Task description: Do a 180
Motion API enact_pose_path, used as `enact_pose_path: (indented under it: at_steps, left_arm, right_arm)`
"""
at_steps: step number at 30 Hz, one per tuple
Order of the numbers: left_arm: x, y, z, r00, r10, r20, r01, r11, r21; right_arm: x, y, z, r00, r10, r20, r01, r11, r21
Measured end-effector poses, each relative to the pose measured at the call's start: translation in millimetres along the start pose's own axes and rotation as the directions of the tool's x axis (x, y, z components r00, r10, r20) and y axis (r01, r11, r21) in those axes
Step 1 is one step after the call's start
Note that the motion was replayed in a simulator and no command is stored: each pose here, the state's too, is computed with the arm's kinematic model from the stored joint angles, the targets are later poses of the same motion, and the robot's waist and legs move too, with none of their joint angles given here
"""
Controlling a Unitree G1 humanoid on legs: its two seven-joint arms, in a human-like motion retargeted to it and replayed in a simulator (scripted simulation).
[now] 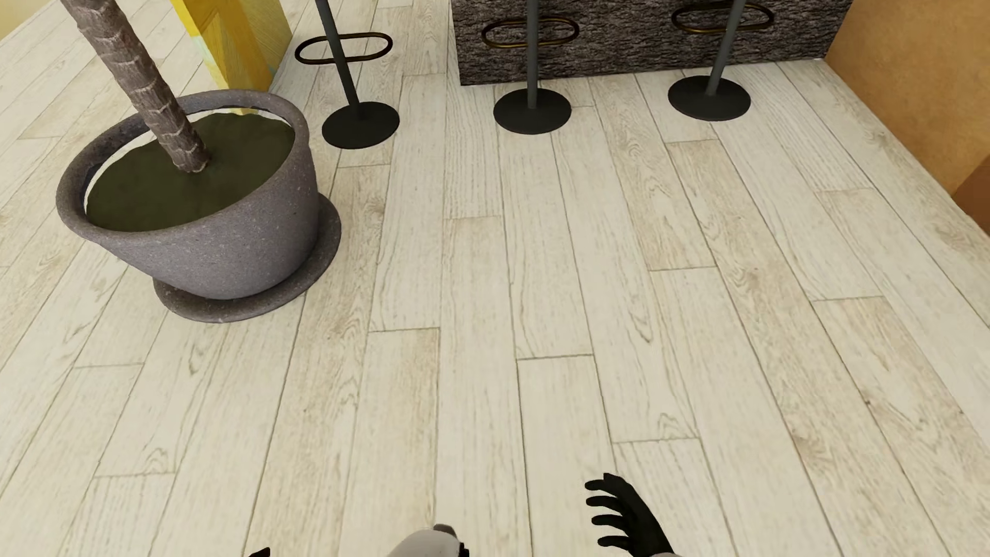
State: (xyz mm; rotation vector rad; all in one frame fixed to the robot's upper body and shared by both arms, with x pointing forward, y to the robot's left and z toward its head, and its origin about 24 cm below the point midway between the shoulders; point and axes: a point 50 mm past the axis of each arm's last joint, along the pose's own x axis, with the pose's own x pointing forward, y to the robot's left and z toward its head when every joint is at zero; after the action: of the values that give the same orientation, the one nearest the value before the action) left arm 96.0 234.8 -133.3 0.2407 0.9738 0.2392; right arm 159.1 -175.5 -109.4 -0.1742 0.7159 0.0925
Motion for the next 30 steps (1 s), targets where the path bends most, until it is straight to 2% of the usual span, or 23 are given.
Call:
enact_pose_path:
  at_steps: [3, 5, 6, 8, 9, 10, 11, 12, 14, 17, 20, 24, 27, 30]
  left_arm:
    - [-5.9, -20.7, 16.8, 0.992, 0.001, 0.129, 0.007, 0.998, -0.060]
    - [-8.1, -36.1, 14.4, 0.996, -0.024, 0.087, 0.034, 0.992, -0.118]
    - [-8.5, -35.9, 14.2, 0.996, -0.053, 0.076, 0.060, 0.994, -0.089]
    - [-10.4, -3.6, -9.1, 0.999, -0.036, -0.002, 0.036, 0.997, -0.065]
    - [-8.5, 10.5, -12.1, 0.999, -0.040, -0.015, 0.039, 0.999, -0.035]
    - [-0.9, 11.7, 12.4, 0.997, -0.054, 0.055, 0.056, 0.997, -0.049]
    - [5.0, 3.9, 46.0, 0.983, -0.084, 0.165, 0.095, 0.994, -0.056]
    - [6.5, -11.9, 70.8, 0.957, -0.125, 0.262, 0.146, 0.987, -0.063]
    - [3.0, -31.9, 89.7, 0.916, -0.172, 0.362, 0.205, 0.977, -0.053]
    - [2.4, -34.6, 74.6, 0.935, -0.189, 0.302, 0.202, 0.979, -0.014]
    - [6.4, -17.7, 55.7, 0.971, -0.165, 0.171, 0.160, 0.986, 0.043]
    - [3.0, -22.8, 58.8, 0.958, -0.185, 0.221, 0.181, 0.983, 0.038]
    - [2.4, -24.5, 63.4, 0.951, -0.185, 0.247, 0.190, 0.982, 0.003]
    - [4.7, -19.0, 65.6, 0.955, -0.177, 0.239, 0.178, 0.984, 0.017]
  right_arm:
    - [-43.0, -22.4, -81.9, 0.960, -0.027, -0.279, 0.050, 0.996, 0.074]
    - [-26.2, -24.0, -55.1, 0.972, -0.047, -0.229, 0.066, 0.995, 0.077]
    - [-17.4, -27.6, -45.4, 0.974, -0.065, -0.215, 0.079, 0.995, 0.060]
    - [5.4, -35.2, 3.8, 0.992, -0.108, -0.058, 0.110, 0.994, 0.022]
    - [15.1, -24.1, 26.4, 0.995, -0.102, 0.018, 0.101, 0.994, 0.047]
    - [12.9, -20.7, 27.9, 0.994, -0.106, 0.040, 0.103, 0.992, 0.067]
    - [3.8, -27.5, 8.2, 0.991, -0.133, -0.009, 0.133, 0.987, 0.089]
    - [-5.5, -32.2, -20.6, 0.981, -0.154, -0.114, 0.167, 0.980, 0.111]
    - [-22.7, -20.9, -57.0, 0.952, -0.142, -0.272, 0.187, 0.972, 0.145]
    - [-20.6, -22.9, -53.3, 0.947, -0.123, -0.296, 0.152, 0.985, 0.077]
    - [-9.6, -14.6, -31.6, 0.979, -0.080, -0.189, 0.082, 0.997, 0.003]
    - [-12.3, -13.0, -36.3, 0.981, -0.070, -0.184, 0.085, 0.993, 0.078]
    - [-21.0, -19.1, -51.3, 0.966, -0.085, -0.245, 0.098, 0.994, 0.042]
    - [-14.1, -18.8, -42.0, 0.969, -0.105, -0.222, 0.120, 0.991, 0.054]
